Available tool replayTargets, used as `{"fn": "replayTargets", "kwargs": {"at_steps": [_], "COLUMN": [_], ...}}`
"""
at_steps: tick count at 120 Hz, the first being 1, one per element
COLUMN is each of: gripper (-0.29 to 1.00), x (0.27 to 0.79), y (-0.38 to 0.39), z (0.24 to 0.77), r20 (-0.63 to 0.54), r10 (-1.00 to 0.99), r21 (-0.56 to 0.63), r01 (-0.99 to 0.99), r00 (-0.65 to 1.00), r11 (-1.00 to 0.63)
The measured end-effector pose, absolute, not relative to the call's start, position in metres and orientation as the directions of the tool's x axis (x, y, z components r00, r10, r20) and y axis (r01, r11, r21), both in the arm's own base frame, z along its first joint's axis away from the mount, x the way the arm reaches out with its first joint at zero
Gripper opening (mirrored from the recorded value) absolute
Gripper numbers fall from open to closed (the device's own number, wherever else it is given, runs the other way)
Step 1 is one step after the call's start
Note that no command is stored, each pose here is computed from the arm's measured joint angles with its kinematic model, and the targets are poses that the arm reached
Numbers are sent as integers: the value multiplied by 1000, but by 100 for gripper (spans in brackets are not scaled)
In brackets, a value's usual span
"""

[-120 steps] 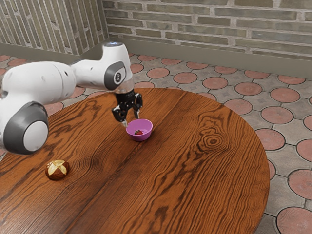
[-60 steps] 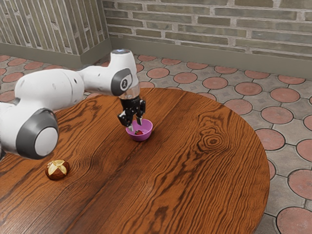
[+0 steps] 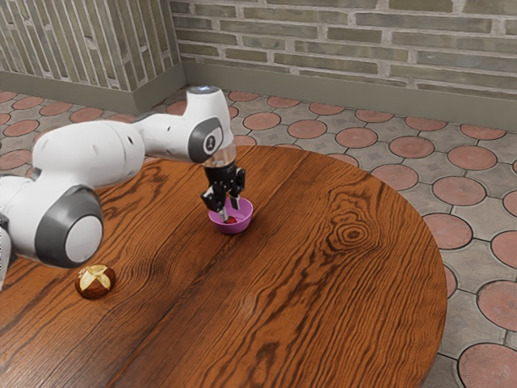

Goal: Take strawberry from the bowl

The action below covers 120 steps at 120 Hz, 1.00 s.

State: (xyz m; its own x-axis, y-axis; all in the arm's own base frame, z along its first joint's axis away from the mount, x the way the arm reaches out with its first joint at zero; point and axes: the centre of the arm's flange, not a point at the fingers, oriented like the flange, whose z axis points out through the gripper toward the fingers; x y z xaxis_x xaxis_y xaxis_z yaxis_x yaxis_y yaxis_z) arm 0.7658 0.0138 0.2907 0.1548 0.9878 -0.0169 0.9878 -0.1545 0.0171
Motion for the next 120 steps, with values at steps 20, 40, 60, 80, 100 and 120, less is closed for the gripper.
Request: {"fn": "replayTargets", "kwargs": {"at_steps": [20, 40, 60, 80, 100, 120], "gripper": [27, 27, 27, 27, 26, 23], "x": [768, 767, 770, 777, 778, 778], "y": [15, 18, 16, 23, 23, 22], "z": [283, 275, 274, 263, 255, 251], "r20": [-18, -19, -15, -10, -11, -11], "r10": [989, 990, 990, 992, 992, 992], "r21": [13, 6, 22, 32, 27, 25], "r01": [989, 990, 990, 991, 992, 992], "r00": [147, 140, 138, 129, 127, 126], "r11": [-147, -140, -138, -129, -126, -126]}}
